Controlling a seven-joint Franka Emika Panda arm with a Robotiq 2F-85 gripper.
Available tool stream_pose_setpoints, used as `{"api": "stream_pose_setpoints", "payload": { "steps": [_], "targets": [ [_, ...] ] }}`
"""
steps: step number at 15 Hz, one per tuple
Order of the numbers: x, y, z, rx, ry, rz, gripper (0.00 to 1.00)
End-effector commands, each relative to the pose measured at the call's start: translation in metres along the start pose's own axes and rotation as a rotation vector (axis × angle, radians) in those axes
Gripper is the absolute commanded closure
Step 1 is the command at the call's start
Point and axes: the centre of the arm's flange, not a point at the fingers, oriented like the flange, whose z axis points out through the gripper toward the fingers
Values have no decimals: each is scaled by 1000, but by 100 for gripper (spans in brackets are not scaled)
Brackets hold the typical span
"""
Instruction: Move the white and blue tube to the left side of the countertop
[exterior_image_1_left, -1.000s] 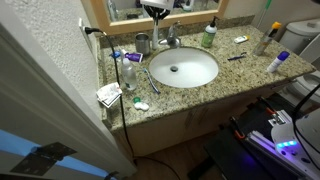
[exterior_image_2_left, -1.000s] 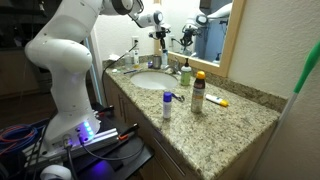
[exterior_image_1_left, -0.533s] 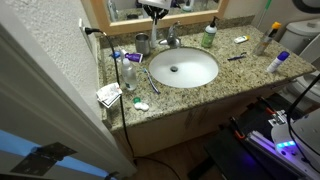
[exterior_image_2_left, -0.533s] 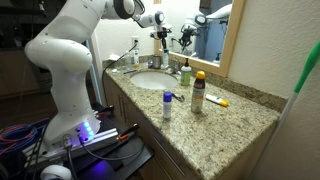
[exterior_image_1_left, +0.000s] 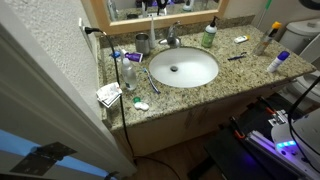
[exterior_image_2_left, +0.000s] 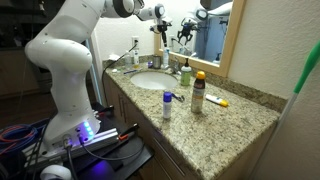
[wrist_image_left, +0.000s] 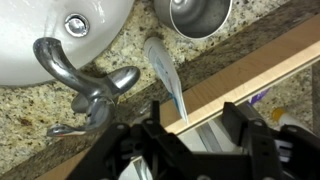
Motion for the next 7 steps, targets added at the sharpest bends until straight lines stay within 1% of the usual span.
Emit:
{"api": "stream_pose_setpoints", "payload": {
  "steps": [1, 2, 4, 5, 6, 7],
  "targets": [
    [2, 15, -58, 80, -2, -37, 3],
    [2, 20, -74, 105, -13, -64, 0],
    [0, 36, -102, 159, -90, -141, 0],
    [2, 44, -103, 152, -129, -173, 0],
    [7, 2, -96, 153, -51, -115, 0],
    [8, 7, -104, 166, -72, -139, 0]
  ]
}}
